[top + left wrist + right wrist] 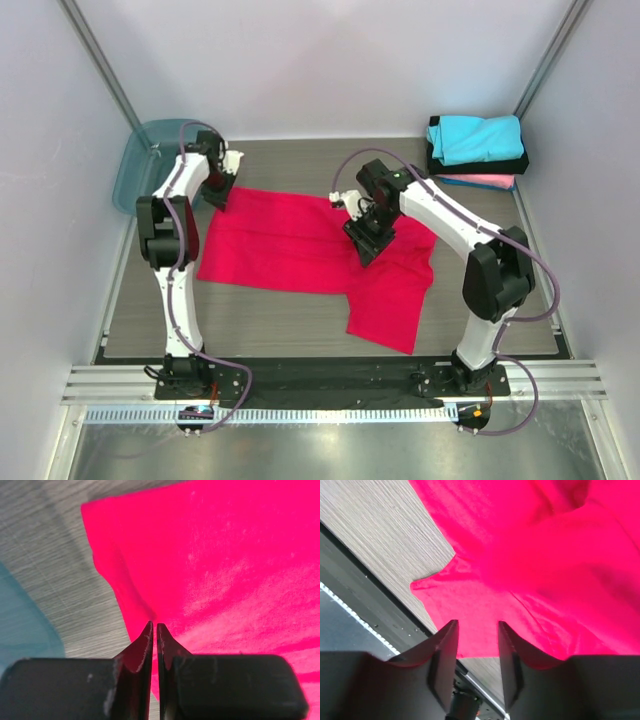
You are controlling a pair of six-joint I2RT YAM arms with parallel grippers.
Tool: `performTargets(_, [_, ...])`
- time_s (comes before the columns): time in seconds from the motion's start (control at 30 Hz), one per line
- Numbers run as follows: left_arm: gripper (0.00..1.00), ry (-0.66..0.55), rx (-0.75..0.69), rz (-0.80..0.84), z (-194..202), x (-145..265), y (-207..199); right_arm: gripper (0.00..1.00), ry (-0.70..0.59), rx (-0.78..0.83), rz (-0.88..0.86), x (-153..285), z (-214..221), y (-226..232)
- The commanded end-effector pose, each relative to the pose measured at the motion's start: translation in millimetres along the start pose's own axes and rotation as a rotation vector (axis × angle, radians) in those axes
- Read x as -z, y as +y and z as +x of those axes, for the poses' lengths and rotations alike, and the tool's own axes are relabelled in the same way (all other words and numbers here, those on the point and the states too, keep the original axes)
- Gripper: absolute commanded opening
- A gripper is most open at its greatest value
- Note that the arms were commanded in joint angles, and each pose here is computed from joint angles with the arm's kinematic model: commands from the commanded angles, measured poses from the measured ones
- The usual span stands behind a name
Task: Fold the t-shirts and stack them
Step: Fold the tshirt
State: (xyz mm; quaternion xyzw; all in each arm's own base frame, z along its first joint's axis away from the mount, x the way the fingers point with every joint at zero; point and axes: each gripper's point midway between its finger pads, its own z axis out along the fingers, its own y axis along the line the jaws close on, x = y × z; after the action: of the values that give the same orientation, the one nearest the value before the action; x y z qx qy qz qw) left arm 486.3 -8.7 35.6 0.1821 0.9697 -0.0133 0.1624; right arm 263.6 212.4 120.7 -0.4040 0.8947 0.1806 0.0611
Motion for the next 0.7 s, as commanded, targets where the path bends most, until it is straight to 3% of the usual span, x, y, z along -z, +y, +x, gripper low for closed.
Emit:
performTargets(0.0, [0.06,0.014,-0.012,0.009,-1.2,2.4,2.1,0.45,-0.125,0.02,0.034,29.2,-13.7,1.4])
performTargets(0.17, [0.07,0.037,0.014,0.028,3.7,-1.4,-2.3,0.52,-0.272,-0.142,0.095,49.2,-33.9,-54.1])
performTargets(0.43, [0.06,0.037,0.024,0.024,2.4,-1.9,-3.1,0.51,-0.255,-0.336,0.231,46.0,-17.4,-198.4])
performTargets(0.67, [0.07,0.046,0.015,0.019,0.4,-6.0,-2.5,0.52,-0.225,-0.391,0.294,42.0,-2.9,-253.4])
